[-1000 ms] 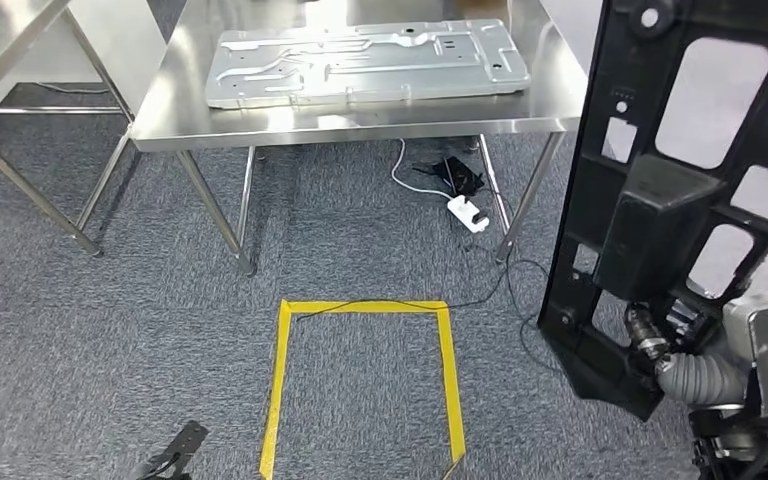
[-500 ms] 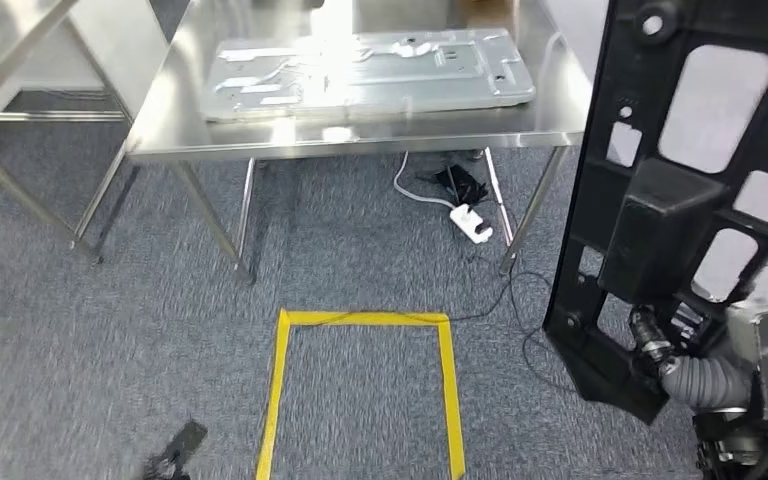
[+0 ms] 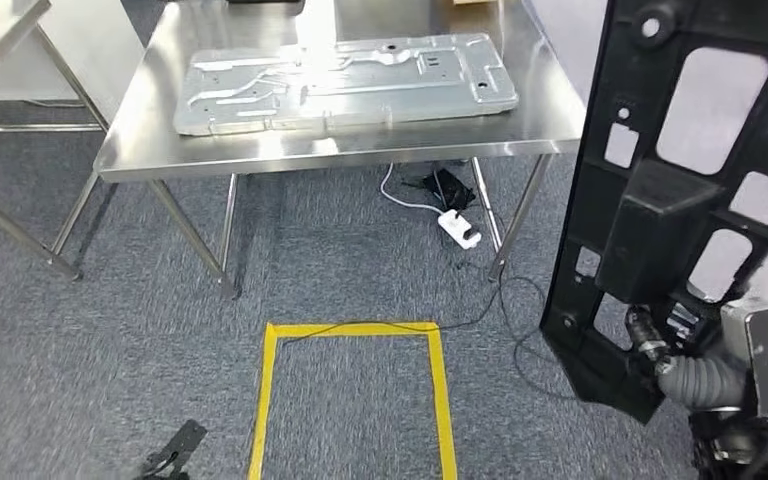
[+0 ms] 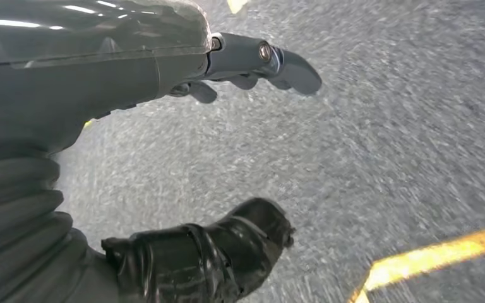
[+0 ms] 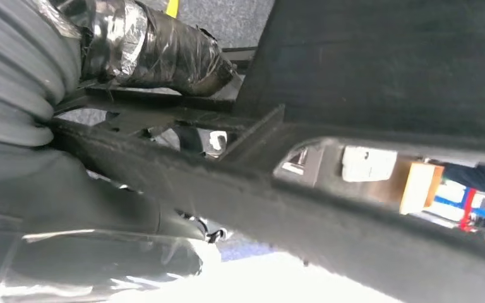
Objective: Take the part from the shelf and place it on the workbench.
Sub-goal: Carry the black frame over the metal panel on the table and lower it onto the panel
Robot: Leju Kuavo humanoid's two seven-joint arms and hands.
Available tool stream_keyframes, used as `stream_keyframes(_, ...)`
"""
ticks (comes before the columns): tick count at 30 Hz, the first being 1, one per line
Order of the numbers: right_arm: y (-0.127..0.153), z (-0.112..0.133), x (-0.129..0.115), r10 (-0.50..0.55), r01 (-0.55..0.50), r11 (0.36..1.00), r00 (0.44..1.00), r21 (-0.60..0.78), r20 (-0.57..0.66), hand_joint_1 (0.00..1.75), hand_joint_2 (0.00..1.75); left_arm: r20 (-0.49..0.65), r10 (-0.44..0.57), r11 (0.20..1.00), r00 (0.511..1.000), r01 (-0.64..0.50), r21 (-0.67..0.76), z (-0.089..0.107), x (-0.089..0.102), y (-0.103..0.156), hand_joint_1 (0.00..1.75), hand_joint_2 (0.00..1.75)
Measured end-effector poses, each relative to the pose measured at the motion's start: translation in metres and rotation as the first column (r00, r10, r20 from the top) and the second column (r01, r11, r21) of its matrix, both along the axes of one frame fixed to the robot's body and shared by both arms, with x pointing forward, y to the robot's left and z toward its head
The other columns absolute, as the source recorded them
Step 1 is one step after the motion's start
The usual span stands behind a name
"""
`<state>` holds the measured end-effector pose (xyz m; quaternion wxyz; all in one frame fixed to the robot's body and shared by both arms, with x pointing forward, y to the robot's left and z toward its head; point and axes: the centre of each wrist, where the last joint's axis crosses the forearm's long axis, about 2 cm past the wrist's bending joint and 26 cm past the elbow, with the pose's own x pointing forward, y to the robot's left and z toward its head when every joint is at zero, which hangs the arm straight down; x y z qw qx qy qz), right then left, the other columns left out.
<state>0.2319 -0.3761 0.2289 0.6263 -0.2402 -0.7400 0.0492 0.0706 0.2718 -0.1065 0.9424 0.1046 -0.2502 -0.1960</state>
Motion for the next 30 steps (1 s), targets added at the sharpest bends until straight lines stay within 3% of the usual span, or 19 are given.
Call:
stream_keyframes(11, -0.003, 0.004, 0.002, -0.040, 0.037, 0.996, 0.999, -0.081, -0.031, 1.75, 1.75, -0.003, 0.000, 1.000, 1.000, 0.000, -0.001, 0.000, -0.001, 0.000, 0.00, 1.75)
stream_keyframes(16, -0.017, 0.022, 0.007, -0.111, 0.092, 0.967, 0.992, -0.237, -0.067, 1.75, 1.75, -0.010, 0.003, 1.000, 1.000, -0.003, 0.002, 0.000, 0.002, 0.002, 0.00, 1.75)
stream_keyframes(22, -0.044, 0.055, 0.019, -0.148, 0.108, 0.885, 0.988, -0.453, -0.054, 1.75, 1.75, -0.017, 0.007, 1.000, 1.000, -0.007, 0.000, 0.001, 0.009, 0.004, 0.00, 1.75)
stream_keyframes(30, -0.062, 0.073, 0.024, -0.188, 0.152, 0.845, 0.982, -0.513, -0.020, 1.75, 1.75, -0.018, 0.008, 1.000, 1.000, -0.008, 0.006, 0.001, 0.010, 0.008, 0.00, 1.75)
